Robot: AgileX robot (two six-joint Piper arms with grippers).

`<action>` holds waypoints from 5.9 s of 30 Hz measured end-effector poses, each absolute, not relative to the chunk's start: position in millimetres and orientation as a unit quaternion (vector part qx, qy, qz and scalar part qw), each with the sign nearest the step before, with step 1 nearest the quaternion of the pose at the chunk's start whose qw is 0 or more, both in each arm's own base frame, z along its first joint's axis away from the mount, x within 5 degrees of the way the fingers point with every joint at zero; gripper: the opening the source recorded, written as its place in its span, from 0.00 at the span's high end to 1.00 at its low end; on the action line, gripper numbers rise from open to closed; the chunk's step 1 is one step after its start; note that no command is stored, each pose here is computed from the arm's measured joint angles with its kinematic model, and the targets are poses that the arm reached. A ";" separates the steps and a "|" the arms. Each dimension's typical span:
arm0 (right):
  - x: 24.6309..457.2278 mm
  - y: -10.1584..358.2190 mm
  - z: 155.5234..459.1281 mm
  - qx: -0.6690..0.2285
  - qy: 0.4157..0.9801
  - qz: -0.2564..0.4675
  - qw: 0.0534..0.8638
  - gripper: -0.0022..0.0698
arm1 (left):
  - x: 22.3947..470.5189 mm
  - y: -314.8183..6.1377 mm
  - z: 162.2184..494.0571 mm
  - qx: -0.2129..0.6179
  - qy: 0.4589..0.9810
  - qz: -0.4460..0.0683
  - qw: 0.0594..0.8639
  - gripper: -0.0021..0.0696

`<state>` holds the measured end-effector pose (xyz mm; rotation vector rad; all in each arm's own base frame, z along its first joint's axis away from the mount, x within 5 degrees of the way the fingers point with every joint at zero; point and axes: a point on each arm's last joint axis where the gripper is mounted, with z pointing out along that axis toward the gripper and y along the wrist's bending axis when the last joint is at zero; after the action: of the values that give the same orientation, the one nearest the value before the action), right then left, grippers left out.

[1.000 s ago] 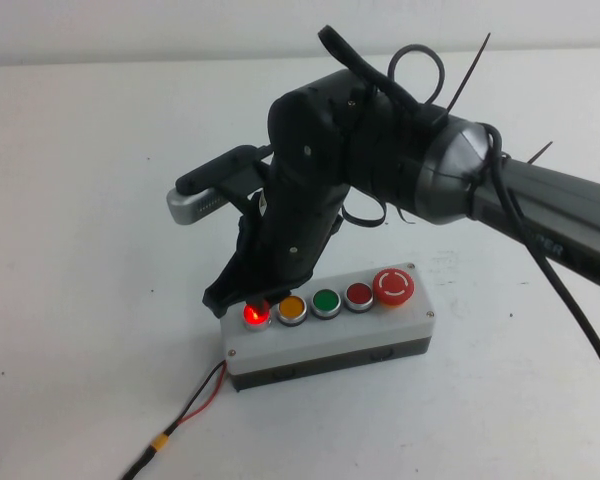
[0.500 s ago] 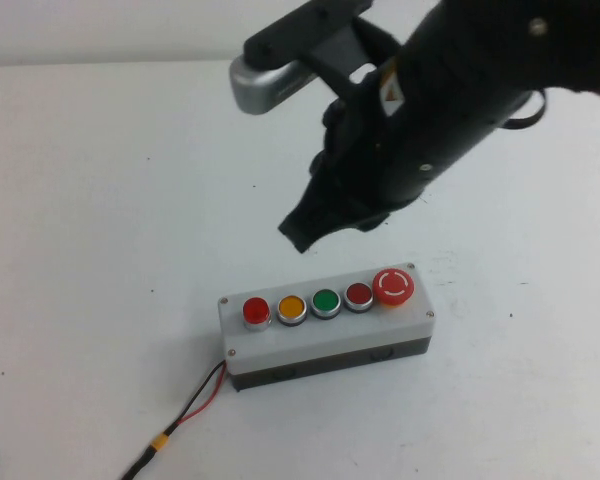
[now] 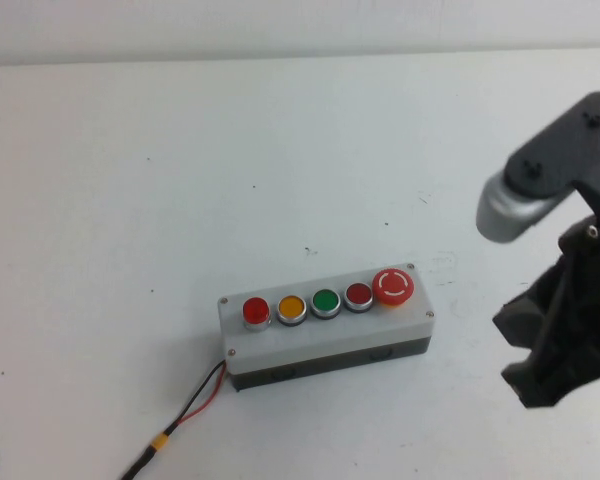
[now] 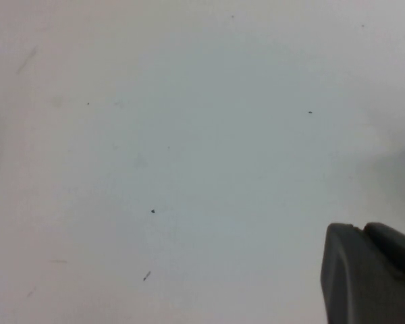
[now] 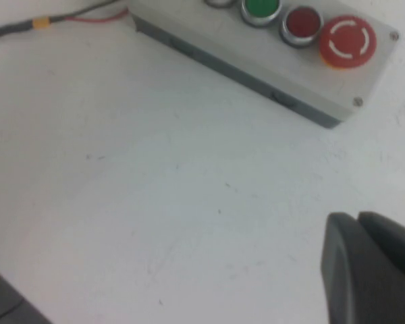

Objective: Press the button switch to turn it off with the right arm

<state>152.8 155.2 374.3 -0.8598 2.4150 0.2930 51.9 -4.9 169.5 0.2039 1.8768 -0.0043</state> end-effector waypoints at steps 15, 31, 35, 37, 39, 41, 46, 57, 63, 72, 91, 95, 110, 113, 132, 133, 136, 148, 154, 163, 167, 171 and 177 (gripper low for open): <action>146.4 123.1 286.4 -0.251 0.877 0.137 0.386 0.99 | 51.9 -4.8 169.5 0.088 0.805 -0.002 0.587 0.97; 81.2 9.4 195.2 0.016 0.749 0.089 0.657 0.99 | 51.9 -4.8 169.5 0.088 0.805 -0.002 0.587 0.97; 70.8 6.1 194.4 0.026 0.743 0.080 0.664 0.99 | 51.9 -4.8 169.5 0.088 0.805 -0.002 0.587 0.97; 65.6 4.9 192.8 0.028 0.743 0.078 0.664 0.99 | 51.9 -4.8 169.5 0.088 0.805 -0.002 0.587 0.97; 61.5 3.9 191.3 0.030 0.743 0.076 0.664 0.99 | 51.9 -4.8 169.5 0.088 0.805 -0.002 0.587 0.97; 57.7 2.9 190.0 0.033 0.742 0.075 0.665 0.99 | 51.9 -4.8 169.5 0.088 0.805 -0.002 0.587 0.97; 56.0 2.0 186.1 0.037 0.754 0.072 0.651 0.99 | 51.9 -4.8 169.5 0.088 0.805 -0.002 0.587 0.97; 54.8 5.9 180.7 0.029 0.774 0.091 0.626 0.99 | 51.9 -4.8 169.5 0.088 0.805 -0.002 0.587 0.97; 52.5 11.4 174.4 -0.071 0.793 0.050 0.602 0.99 | 51.9 -4.8 169.5 0.088 0.805 -0.002 0.587 0.97; 52.2 11.9 173.8 -0.084 0.794 0.044 0.600 0.99 | 51.9 -4.8 169.5 0.088 0.805 -0.002 0.587 0.97; 52.2 11.9 173.8 -0.085 0.794 0.044 0.600 0.99 | 51.9 -4.8 169.5 0.088 0.805 -0.002 0.587 0.97; 52.2 11.9 173.8 -0.085 0.794 0.044 0.600 0.99 | 51.9 -4.8 169.5 0.088 0.805 -0.002 0.587 0.97; 52.2 11.9 173.8 -0.085 0.794 0.044 0.600 0.99 | 51.9 -4.8 169.5 0.088 0.805 -0.002 0.587 0.97; 52.2 11.9 173.8 -0.085 0.794 0.044 0.600 0.99 | 51.9 -4.8 169.5 0.088 0.805 -0.002 0.587 0.97; 52.2 11.9 173.8 -0.085 0.794 0.044 0.600 0.99 | 51.9 -4.8 169.5 0.088 0.805 -0.002 0.587 0.97; 52.2 11.9 173.8 -0.085 0.794 0.044 0.600 0.99 | 51.9 -4.8 169.5 0.088 0.805 -0.002 0.587 0.97; 52.2 11.9 173.8 -0.085 0.794 0.044 0.600 0.99 | 51.9 -4.8 169.5 0.088 0.805 -0.002 0.587 0.97; 52.2 11.9 173.8 -0.085 0.794 0.044 0.600 0.99 | 51.9 -4.8 169.5 0.088 0.805 -0.002 0.587 0.97; 52.2 11.9 173.8 -0.085 0.794 0.044 0.600 0.99 | 51.9 -4.8 169.5 0.088 0.805 -0.002 0.587 0.97; 52.2 11.9 173.8 -0.085 0.794 0.044 0.600 0.99 | 51.9 -4.8 169.5 0.088 0.805 -0.002 0.587 0.97; 52.2 11.9 173.8 -0.085 0.794 0.044 0.600 0.99 | 51.9 -4.8 169.5 0.088 0.805 -0.002 0.587 0.97; 52.2 11.9 173.8 -0.085 0.794 0.044 0.600 0.99 | 51.9 -4.8 169.5 0.088 0.805 -0.002 0.587 0.97; 52.2 11.9 173.8 -0.085 0.794 0.044 0.600 0.99 | 51.9 -4.8 169.5 0.088 0.805 -0.002 0.587 0.97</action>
<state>52.2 11.9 173.8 -0.1971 1.8406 0.1011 51.9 -4.8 169.5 0.2043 1.8767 -0.0036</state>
